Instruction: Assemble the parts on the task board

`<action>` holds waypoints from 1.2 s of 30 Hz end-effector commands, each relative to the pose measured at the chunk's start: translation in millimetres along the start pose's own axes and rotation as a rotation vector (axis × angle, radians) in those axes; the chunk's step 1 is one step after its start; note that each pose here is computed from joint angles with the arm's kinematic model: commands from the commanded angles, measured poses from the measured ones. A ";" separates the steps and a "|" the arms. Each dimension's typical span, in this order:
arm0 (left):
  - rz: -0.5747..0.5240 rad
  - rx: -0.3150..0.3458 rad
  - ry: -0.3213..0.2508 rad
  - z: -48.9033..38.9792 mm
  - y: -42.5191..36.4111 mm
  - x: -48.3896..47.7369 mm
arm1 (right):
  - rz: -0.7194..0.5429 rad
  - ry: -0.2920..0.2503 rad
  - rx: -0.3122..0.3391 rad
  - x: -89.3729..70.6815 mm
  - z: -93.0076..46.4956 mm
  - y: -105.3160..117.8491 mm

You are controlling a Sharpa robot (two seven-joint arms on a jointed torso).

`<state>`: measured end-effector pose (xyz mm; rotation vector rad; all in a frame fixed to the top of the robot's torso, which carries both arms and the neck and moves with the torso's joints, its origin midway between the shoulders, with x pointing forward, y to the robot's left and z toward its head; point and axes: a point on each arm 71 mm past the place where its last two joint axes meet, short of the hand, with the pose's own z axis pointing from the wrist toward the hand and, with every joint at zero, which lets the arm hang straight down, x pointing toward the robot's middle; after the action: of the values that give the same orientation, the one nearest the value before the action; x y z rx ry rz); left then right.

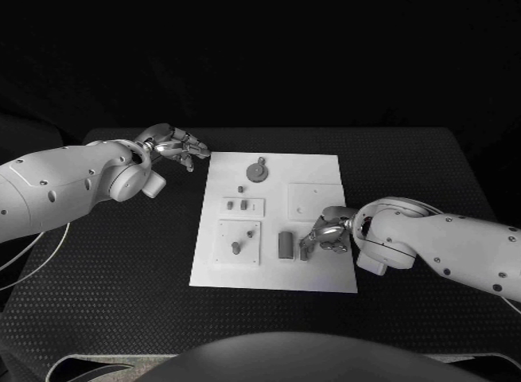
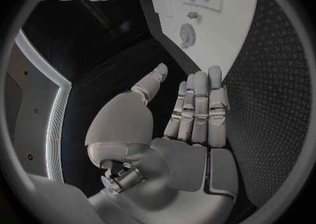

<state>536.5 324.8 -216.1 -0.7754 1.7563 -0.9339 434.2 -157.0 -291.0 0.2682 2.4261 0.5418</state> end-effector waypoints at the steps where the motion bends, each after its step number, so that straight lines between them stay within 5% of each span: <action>1: 0.000 0.009 0.010 0.2 -1.6 1.3 | 0.000 0.000 -0.016 0.5 0.0 1.3; 12: 0.000 0.009 0.009 0.2 -1.5 1.1 | -0.041 -0.011 -0.034 -0.9 -3.9 -2.4; 21: 0.000 0.008 0.009 -0.3 -1.1 0.5 | -0.114 0.034 -0.101 4.4 -14.8 -4.0; 36: -0.001 0.007 0.012 0.0 -1.1 1.0 | -0.155 0.071 -0.114 12.0 -16.2 -1.3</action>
<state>536.3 325.7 -216.1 -0.7762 1.7562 -0.9324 416.9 -162.2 -285.5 0.0719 2.4322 0.6167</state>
